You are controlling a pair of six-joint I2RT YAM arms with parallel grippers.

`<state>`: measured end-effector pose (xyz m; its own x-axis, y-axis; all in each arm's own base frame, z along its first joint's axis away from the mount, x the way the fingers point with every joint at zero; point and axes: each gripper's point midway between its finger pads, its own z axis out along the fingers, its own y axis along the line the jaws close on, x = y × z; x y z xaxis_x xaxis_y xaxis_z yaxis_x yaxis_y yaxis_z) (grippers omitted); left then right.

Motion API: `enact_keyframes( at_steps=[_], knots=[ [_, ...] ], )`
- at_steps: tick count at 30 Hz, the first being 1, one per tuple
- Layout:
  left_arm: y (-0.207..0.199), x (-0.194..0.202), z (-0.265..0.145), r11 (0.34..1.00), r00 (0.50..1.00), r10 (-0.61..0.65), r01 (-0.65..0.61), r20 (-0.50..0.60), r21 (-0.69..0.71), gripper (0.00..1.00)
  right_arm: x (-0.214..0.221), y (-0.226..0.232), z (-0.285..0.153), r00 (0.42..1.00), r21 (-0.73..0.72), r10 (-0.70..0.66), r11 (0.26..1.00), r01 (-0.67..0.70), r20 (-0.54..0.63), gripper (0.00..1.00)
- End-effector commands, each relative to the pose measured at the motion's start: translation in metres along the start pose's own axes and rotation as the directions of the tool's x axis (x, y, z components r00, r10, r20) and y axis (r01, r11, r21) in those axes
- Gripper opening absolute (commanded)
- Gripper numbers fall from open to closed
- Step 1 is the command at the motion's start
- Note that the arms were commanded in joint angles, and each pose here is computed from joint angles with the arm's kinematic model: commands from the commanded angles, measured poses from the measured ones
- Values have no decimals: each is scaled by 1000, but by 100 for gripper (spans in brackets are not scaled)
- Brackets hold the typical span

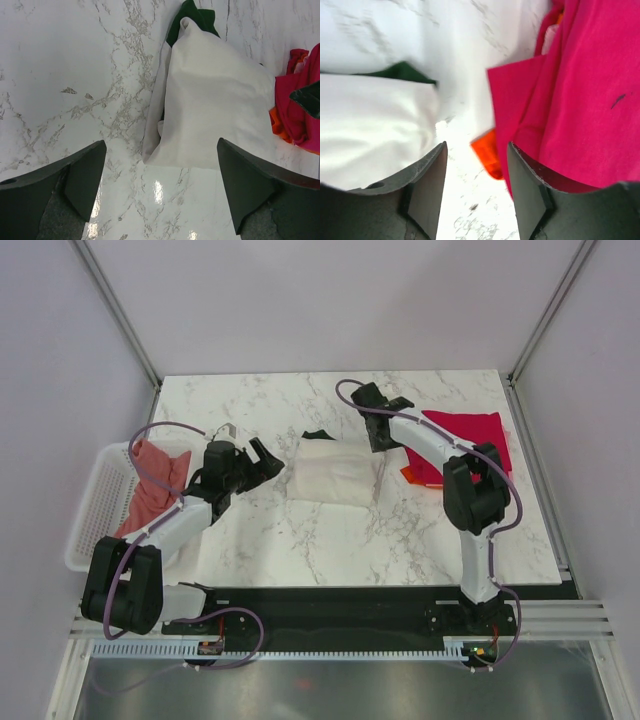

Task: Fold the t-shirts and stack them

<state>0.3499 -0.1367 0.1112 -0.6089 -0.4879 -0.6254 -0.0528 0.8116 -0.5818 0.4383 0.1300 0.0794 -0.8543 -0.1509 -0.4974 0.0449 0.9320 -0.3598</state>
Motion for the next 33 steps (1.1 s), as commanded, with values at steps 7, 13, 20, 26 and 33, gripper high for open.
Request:
enact_keyframes(
  at_steps=[7,13,20,26,33],
  knots=[
    [2,-18,1,999,997,44,-43,60,-32,100,-55,44,-86,962,-356,98,934,-1,255,71],
    [-7,-19,9,997,996,76,-77,41,9,100,-54,71,-105,944,-542,191,840,-16,269,82],
    [-14,-10,34,997,996,65,-62,-69,34,100,-38,79,-83,922,-628,369,747,-217,120,93],
    [-30,-11,58,993,987,81,-68,-138,94,100,-28,52,-56,800,-727,600,546,-417,-8,90],
    [-36,-10,78,993,980,77,-58,-186,106,99,-13,51,-26,805,-699,593,565,-439,-25,91]
  ],
)
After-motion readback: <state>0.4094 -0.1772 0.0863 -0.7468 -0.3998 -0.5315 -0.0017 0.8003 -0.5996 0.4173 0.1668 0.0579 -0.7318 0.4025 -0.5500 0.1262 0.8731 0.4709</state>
